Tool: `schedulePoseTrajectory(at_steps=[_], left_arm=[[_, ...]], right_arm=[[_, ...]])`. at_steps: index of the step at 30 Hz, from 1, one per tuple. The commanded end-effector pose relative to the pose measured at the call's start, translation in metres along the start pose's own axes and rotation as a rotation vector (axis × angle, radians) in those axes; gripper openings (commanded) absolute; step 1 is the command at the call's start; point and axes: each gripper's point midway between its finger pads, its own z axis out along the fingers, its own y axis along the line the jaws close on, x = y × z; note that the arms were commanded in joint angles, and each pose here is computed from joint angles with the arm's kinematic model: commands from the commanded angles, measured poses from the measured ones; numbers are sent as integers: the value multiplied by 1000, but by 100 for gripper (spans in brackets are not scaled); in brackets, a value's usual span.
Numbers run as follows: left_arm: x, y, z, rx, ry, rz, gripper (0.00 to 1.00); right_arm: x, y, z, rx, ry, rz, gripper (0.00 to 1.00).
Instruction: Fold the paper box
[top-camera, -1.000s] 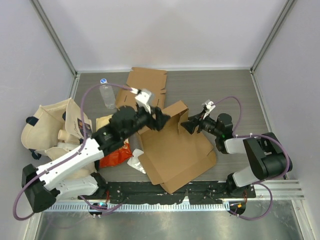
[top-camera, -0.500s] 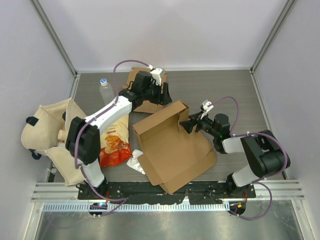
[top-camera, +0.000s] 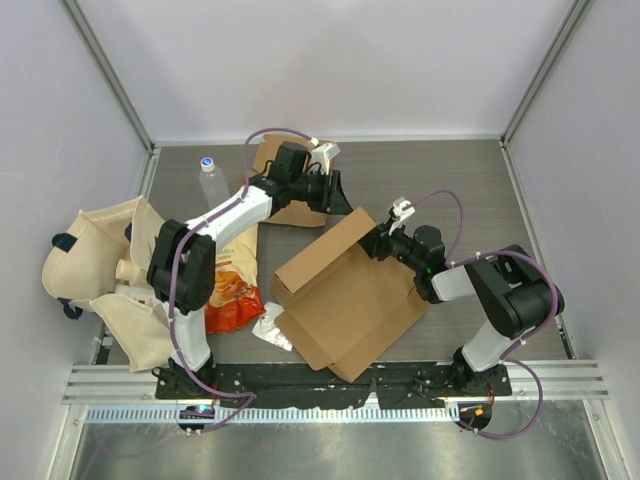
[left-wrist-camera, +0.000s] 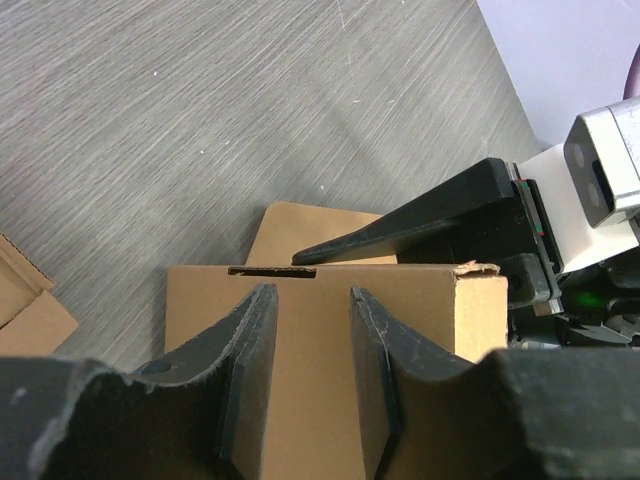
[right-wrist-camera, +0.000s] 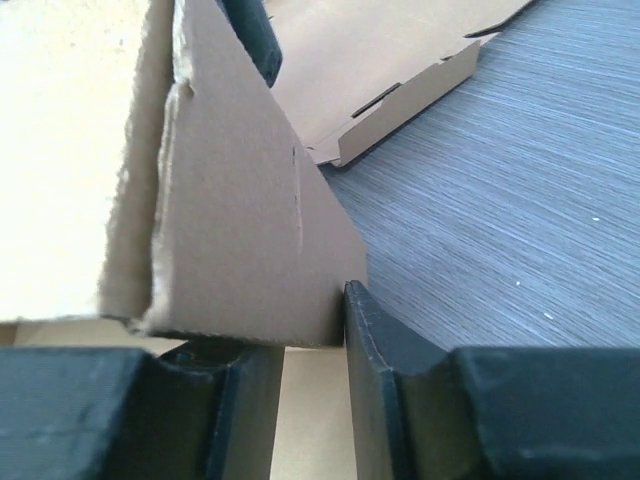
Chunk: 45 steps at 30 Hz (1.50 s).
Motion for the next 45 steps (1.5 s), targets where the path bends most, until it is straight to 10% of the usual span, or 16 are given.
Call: schedulePoseTrajectory(at_steps=[1, 9, 16, 32, 41, 45], left_arm=[[-1, -8, 7, 54, 5, -6, 38], [3, 1, 19, 55, 46, -32, 35], [11, 7, 27, 83, 59, -70, 33], [20, -14, 51, 177, 55, -139, 29], [-59, 2, -12, -150, -181, -10, 51], [-85, -5, -64, -301, -327, 48, 60]], right_arm=[[-39, 0, 13, 64, -147, -68, 31], [-59, -11, 17, 172, -271, -102, 41], [-52, -26, 28, 397, -234, -116, 1], [-21, -39, -7, 935, -135, -396, 1], [-18, -45, -40, 818, -68, -325, 45], [-25, -56, -47, 864, -49, -237, 39]])
